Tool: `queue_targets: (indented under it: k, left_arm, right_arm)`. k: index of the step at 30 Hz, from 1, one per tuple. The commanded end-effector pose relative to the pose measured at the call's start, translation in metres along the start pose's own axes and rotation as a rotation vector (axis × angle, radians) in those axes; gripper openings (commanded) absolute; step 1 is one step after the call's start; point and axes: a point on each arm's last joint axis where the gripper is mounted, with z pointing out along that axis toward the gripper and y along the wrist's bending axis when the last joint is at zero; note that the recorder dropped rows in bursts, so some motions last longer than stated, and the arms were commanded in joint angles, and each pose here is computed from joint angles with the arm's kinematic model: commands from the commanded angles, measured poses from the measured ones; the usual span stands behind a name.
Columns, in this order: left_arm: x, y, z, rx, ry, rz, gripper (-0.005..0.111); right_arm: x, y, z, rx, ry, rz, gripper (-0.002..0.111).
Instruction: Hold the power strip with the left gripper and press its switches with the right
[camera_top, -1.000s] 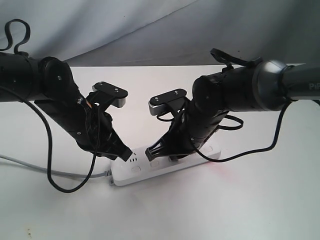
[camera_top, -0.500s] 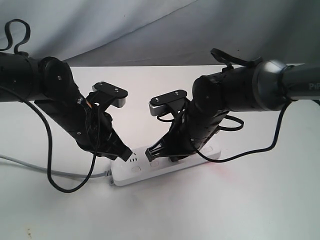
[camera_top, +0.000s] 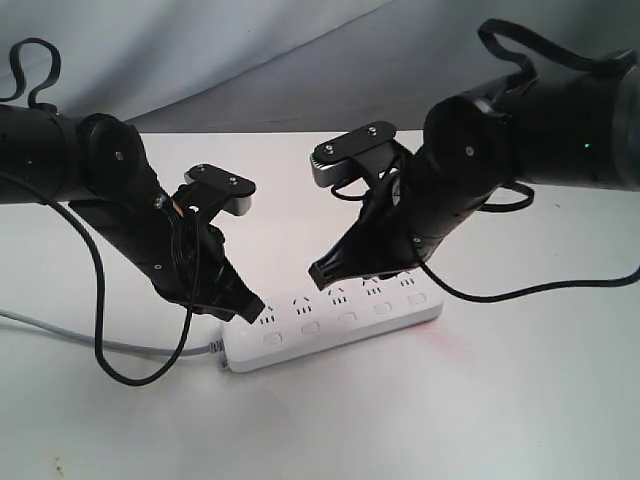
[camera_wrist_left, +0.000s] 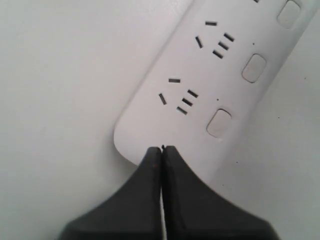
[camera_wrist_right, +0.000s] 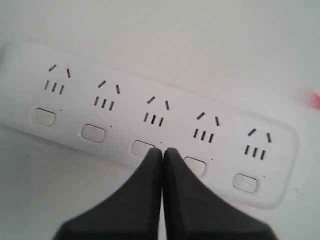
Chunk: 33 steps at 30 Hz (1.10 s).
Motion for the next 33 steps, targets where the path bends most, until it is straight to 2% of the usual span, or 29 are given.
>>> queue_targets:
  k: [1, 7, 11, 15, 17, 20, 23, 24, 29, 33]
  left_arm:
    - [-0.001, -0.003, 0.000, 0.011, -0.002, -0.009, 0.000]
    - [0.001, -0.004, 0.000, 0.023, 0.017, -0.012, 0.000]
    - [-0.003, -0.005, -0.012, 0.009, -0.037, -0.021, 0.000]
    - [-0.008, -0.011, -0.052, -0.015, -0.178, -0.052, 0.000]
    - [-0.007, -0.020, -0.093, -0.030, -0.309, -0.047, 0.000]
    - [0.012, -0.040, -0.168, -0.040, -0.531, -0.035, 0.000]
    - [0.029, -0.051, -0.203, -0.042, -0.641, -0.035, 0.000]
    - [0.043, -0.057, -0.221, -0.039, -0.699, -0.039, 0.000]
    - [0.091, -0.067, -0.237, -0.050, -0.776, -0.030, 0.000]
    - [0.128, -0.069, -0.230, -0.043, -0.812, -0.105, 0.000]
  right_arm:
    - [0.010, -0.003, -0.003, 0.033, 0.059, -0.006, 0.000]
    - [0.042, -0.004, 0.003, 0.043, 0.142, 0.012, 0.000]
    - [0.050, -0.006, -0.021, 0.062, 0.108, 0.028, 0.000]
    - [0.051, -0.013, -0.064, 0.138, 0.019, 0.086, 0.000]
    - [0.057, -0.015, -0.101, 0.163, -0.067, 0.122, 0.000]
    - [0.079, -0.016, -0.152, 0.160, -0.208, 0.200, 0.000]
    - [0.098, -0.016, -0.178, 0.143, -0.301, 0.255, 0.000]
    - [0.114, -0.016, -0.191, 0.132, -0.350, 0.289, 0.000]
    - [0.168, -0.018, -0.221, 0.107, -0.469, 0.377, 0.000]
    - [0.222, -0.017, -0.240, 0.052, -0.583, 0.467, 0.000]
